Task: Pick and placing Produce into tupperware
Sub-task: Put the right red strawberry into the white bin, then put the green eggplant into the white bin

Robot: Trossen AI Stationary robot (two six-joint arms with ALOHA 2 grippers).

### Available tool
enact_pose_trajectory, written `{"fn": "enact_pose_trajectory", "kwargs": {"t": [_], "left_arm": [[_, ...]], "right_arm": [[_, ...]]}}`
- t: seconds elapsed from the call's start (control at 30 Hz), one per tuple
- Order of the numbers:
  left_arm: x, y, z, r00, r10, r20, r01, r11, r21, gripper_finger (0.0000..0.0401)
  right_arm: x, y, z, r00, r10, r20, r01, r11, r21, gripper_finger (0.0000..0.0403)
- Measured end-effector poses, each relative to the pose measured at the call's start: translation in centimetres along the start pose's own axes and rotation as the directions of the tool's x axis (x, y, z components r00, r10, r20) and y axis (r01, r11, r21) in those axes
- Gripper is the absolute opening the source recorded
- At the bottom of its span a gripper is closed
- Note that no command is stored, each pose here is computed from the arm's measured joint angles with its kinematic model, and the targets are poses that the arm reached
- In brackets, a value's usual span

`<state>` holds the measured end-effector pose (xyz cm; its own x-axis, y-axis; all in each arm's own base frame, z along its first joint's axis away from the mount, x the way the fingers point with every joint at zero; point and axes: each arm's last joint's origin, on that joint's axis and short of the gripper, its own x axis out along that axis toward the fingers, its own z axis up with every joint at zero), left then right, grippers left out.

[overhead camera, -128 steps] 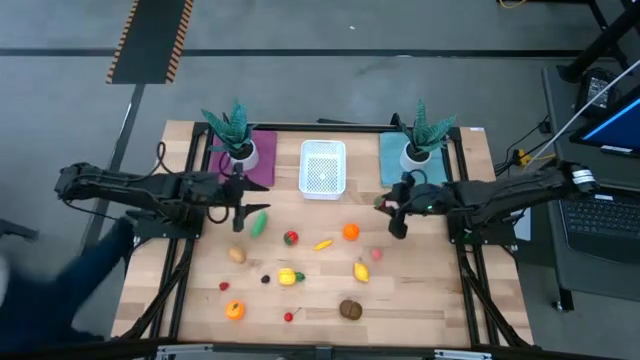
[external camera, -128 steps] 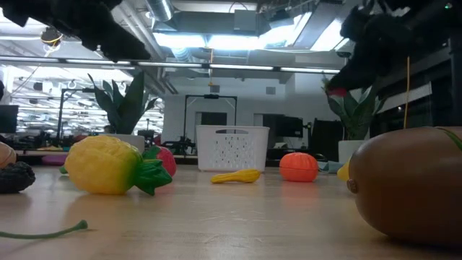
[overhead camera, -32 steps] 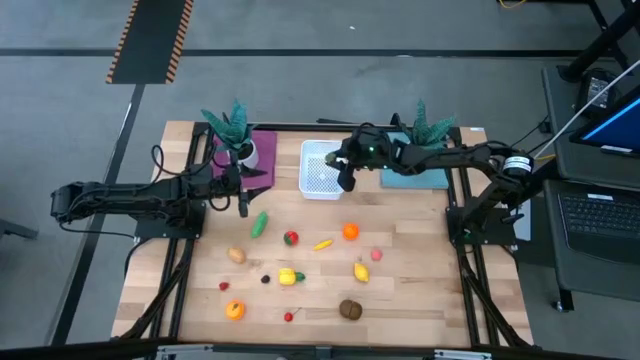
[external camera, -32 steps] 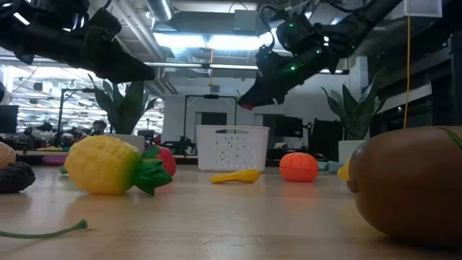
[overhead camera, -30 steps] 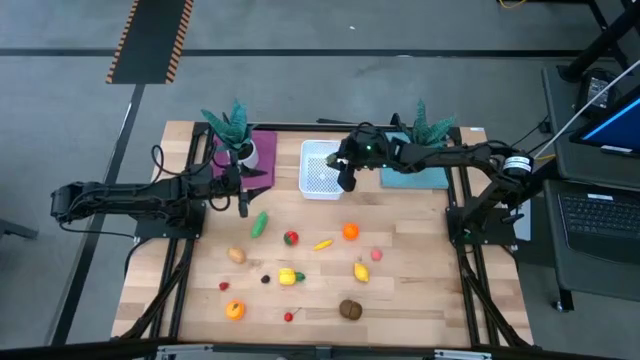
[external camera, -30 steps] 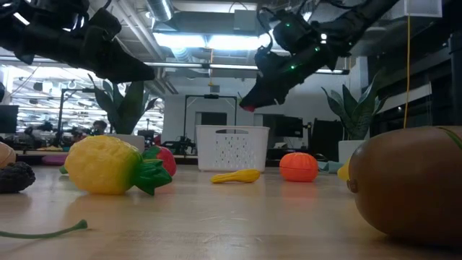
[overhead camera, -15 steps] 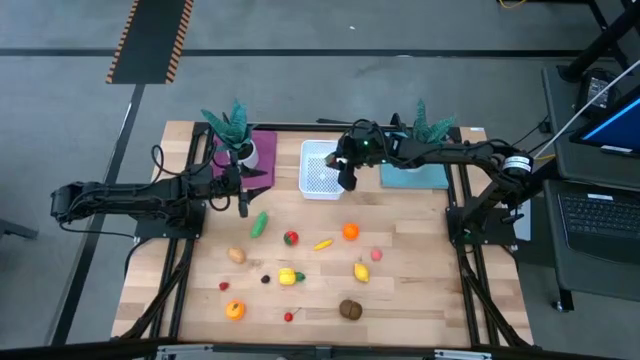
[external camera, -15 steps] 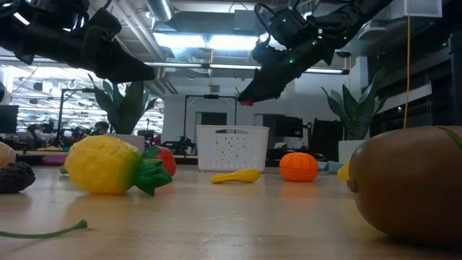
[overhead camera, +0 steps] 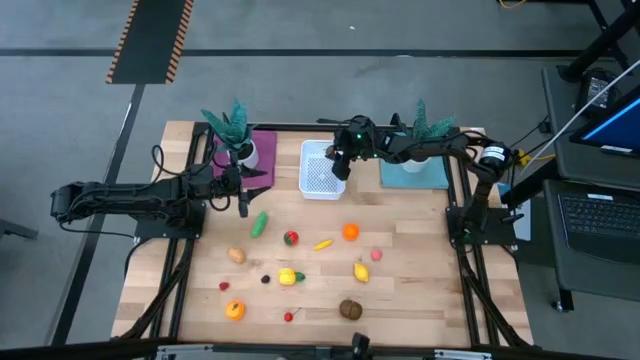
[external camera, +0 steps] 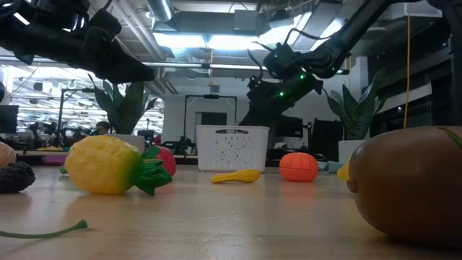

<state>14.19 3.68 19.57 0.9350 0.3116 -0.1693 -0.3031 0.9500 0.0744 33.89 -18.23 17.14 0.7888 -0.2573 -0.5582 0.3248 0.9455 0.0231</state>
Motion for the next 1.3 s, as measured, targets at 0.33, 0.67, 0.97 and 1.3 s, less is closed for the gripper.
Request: {"fn": "enact_pose_trajectory", "kwargs": {"t": [0.33, 0.67, 0.97, 1.3], "left_arm": [[0.0, 0.0, 0.0, 1.000, 0.000, -0.001, 0.000, 1.000, 0.001, 0.0204], [0.0, 0.0, -0.1, 1.000, -0.001, -0.014, 0.001, 1.000, 0.005, 0.0204], [0.0, 0.0, -0.1, 1.000, 0.000, -0.014, 0.000, 1.000, 0.005, 0.0204], [0.0, 0.0, -0.1, 1.000, 0.000, -0.013, 0.000, 1.000, 0.001, 0.0204]], "right_arm": [[0.5, -0.7, -0.7, 1.000, -0.011, -0.022, 0.011, 1.000, 0.010, 0.0134], [0.5, -0.7, -0.1, 0.999, -0.015, 0.032, 0.015, 1.000, -0.004, 0.0204], [-0.9, -0.5, 1.2, 0.997, -0.015, 0.081, 0.012, 0.999, 0.049, 0.0222], [-5.1, 2.1, 2.8, 0.984, 0.128, 0.123, -0.111, 0.985, -0.133, 0.0222]]}}
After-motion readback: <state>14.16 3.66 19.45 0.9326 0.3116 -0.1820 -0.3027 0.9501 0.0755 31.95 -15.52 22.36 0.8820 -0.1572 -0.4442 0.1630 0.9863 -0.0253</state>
